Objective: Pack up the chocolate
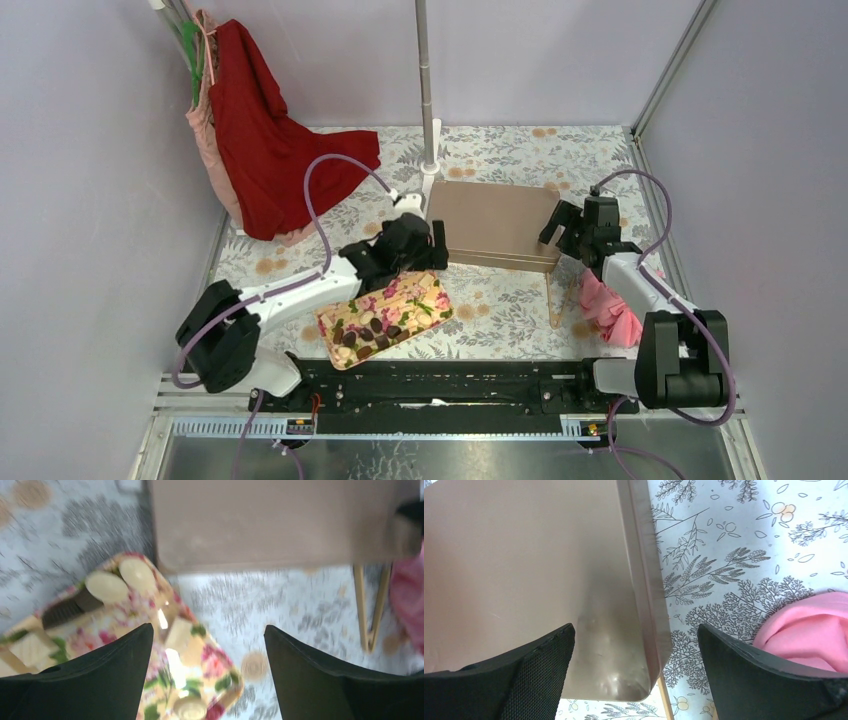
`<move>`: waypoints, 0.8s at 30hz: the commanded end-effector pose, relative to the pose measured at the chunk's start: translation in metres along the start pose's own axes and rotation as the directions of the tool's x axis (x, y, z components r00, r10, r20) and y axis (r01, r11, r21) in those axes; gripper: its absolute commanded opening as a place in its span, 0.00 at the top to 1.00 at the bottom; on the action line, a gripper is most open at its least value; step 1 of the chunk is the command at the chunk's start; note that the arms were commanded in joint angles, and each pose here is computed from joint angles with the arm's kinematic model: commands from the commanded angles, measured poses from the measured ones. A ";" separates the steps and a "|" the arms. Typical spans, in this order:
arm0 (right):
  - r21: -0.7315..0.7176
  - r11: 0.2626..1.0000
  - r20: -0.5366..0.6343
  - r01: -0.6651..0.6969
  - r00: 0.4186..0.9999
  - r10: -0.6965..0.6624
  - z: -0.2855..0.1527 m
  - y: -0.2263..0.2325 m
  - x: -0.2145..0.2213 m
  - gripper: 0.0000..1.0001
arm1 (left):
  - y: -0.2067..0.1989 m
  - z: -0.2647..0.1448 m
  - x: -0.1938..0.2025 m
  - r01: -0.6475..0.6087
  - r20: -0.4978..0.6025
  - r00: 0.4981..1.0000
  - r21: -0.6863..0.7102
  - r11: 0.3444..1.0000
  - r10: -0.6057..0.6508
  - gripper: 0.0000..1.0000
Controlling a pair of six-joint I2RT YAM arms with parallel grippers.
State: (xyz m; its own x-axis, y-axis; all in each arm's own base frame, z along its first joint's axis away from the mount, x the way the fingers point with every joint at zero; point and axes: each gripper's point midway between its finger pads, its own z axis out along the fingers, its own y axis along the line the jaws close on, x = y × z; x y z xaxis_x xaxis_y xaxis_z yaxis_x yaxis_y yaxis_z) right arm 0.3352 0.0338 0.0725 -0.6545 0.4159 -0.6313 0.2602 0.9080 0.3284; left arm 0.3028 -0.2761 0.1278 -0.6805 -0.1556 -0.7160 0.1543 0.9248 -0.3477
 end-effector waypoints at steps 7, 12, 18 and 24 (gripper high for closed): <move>0.048 0.999 0.139 0.003 0.990 -0.010 -0.020 -0.005 -0.028 0.00 | -0.052 -0.056 0.109 -0.189 -0.191 0.952 0.239 0.952 0.237 0.10; 0.045 0.999 0.149 0.004 0.989 -0.011 -0.023 -0.004 -0.030 0.00 | -0.071 -0.065 0.158 -0.283 -0.271 0.884 0.342 0.896 0.382 0.11; 0.046 0.999 0.153 0.008 0.988 -0.015 -0.025 -0.005 -0.030 0.00 | -0.081 -0.065 0.184 -0.303 -0.314 0.838 0.412 0.859 0.446 0.11; 0.047 0.999 0.155 0.012 0.988 -0.019 -0.026 -0.004 -0.032 0.00 | -0.057 -0.047 0.202 -0.363 -0.389 0.790 0.325 0.873 0.473 0.11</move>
State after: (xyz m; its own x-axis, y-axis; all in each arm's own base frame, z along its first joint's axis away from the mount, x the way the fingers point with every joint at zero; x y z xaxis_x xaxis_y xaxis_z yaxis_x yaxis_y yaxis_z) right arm 0.3315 0.0175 0.0943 -0.5806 0.4152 -0.7003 0.2977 0.9089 0.2920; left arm 0.1187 -0.3446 0.0394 -0.7545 0.4130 -0.5101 0.6010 0.7470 -0.2843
